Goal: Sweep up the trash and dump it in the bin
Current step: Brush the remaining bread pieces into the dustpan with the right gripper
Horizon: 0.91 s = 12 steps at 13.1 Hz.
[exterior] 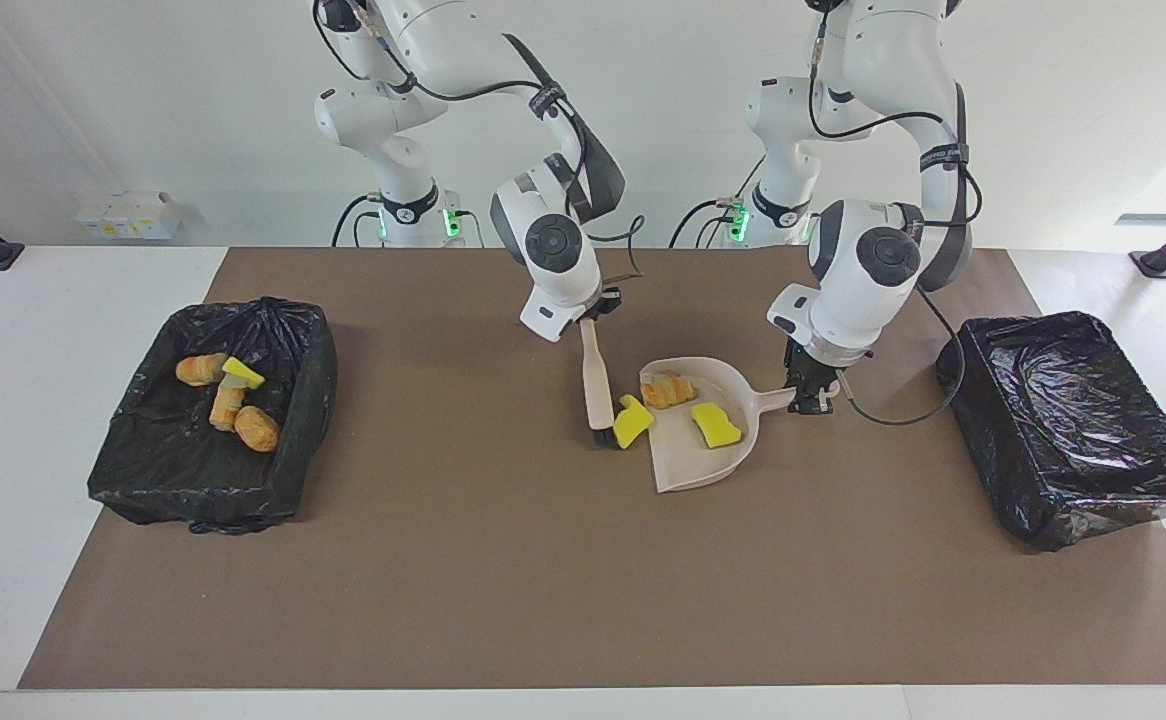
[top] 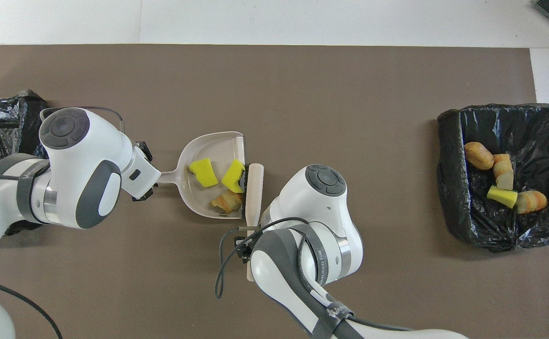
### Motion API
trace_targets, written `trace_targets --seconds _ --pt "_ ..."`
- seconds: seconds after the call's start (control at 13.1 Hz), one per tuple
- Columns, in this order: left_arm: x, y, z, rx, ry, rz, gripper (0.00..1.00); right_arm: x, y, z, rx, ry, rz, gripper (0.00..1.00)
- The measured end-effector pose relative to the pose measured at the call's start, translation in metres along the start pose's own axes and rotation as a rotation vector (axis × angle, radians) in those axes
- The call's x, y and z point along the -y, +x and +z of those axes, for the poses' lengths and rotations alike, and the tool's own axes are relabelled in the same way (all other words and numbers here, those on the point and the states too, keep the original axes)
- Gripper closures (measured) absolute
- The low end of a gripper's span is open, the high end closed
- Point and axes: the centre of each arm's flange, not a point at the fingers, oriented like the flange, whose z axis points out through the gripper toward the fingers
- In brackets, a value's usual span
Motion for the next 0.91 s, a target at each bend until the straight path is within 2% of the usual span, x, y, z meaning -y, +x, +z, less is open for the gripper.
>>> trace_targets --seconds 0.3,0.46,0.61,0.76,0.91 --pt "0.000 -0.003 0.002 -0.099 -0.025 0.028 0.69 0.025 -0.014 -0.033 0.008 0.025 -0.022 0.74" --pt "0.003 -0.008 0.001 -0.128 -0.023 0.035 0.69 0.041 -0.030 -0.056 0.002 0.037 -0.007 0.74" --pt "0.005 -0.013 0.000 -0.148 -0.019 0.038 0.69 0.060 -0.049 -0.069 0.026 0.031 -0.001 0.74" --pt "0.007 -0.019 -0.001 -0.168 -0.012 0.050 0.69 0.070 -0.069 -0.090 0.056 -0.027 0.003 0.74" --pt "0.011 -0.028 -0.003 -0.195 0.001 0.060 0.69 0.059 -0.096 -0.115 0.084 -0.150 0.008 0.74"
